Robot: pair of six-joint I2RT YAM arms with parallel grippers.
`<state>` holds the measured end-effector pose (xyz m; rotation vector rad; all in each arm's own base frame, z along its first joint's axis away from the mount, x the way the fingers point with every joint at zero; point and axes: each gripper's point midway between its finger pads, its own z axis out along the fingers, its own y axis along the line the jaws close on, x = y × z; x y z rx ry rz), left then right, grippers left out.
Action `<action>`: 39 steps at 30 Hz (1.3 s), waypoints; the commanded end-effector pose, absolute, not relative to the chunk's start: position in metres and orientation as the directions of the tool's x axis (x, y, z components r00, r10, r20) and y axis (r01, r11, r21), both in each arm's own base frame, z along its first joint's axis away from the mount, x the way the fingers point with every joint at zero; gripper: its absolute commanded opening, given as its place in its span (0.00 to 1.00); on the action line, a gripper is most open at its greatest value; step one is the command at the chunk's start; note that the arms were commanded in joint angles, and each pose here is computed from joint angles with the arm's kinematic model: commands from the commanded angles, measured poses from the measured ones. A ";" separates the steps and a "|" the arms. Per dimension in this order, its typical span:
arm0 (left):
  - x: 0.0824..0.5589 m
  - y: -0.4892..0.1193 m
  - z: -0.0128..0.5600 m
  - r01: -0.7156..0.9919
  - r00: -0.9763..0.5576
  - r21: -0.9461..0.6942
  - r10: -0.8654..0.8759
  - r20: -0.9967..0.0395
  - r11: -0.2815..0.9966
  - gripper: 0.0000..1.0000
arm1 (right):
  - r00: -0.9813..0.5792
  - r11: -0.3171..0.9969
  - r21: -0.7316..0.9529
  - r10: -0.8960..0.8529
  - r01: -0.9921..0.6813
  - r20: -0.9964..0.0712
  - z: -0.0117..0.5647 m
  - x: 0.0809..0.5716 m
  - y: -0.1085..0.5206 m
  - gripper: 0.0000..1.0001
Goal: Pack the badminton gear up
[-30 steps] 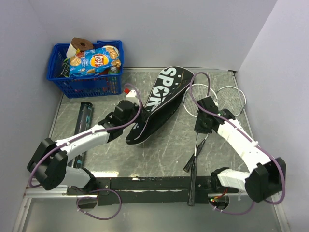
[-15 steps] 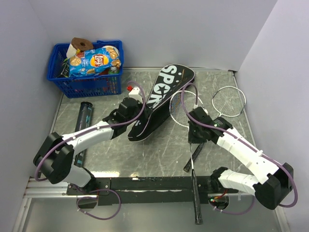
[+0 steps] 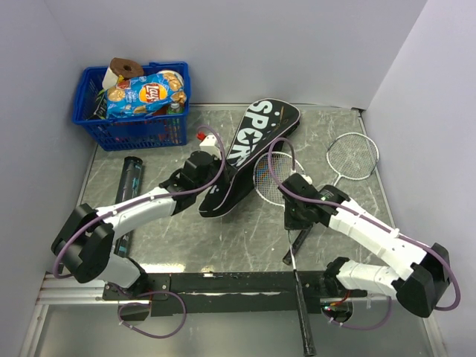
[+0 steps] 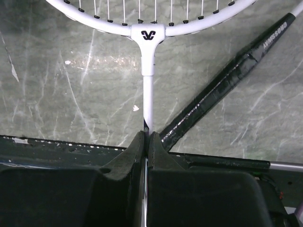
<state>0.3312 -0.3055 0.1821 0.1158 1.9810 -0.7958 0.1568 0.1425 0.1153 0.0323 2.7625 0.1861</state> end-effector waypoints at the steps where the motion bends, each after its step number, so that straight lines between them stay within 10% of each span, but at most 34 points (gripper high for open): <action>1: 0.323 -0.315 0.191 0.435 -0.505 -0.499 -0.256 -0.824 0.749 0.01 | -0.921 0.989 0.144 0.069 0.014 -0.384 0.115 0.172 0.155 0.00; 26: 0.229 -0.336 0.155 0.492 -0.620 -0.562 -0.185 -0.762 0.665 0.01 | -0.791 0.951 0.306 0.214 0.036 -0.573 0.085 0.421 0.234 0.09; 33: 0.239 -0.338 0.155 0.495 -0.598 -0.522 -0.163 -0.784 0.695 0.01 | -0.805 0.956 0.291 0.208 0.046 -0.556 0.101 0.379 0.214 0.52; 39: 0.244 -0.348 0.142 0.497 -0.610 -0.512 -0.138 -0.780 0.700 0.01 | -0.880 0.967 0.252 0.158 0.045 -0.448 0.102 0.291 0.189 0.55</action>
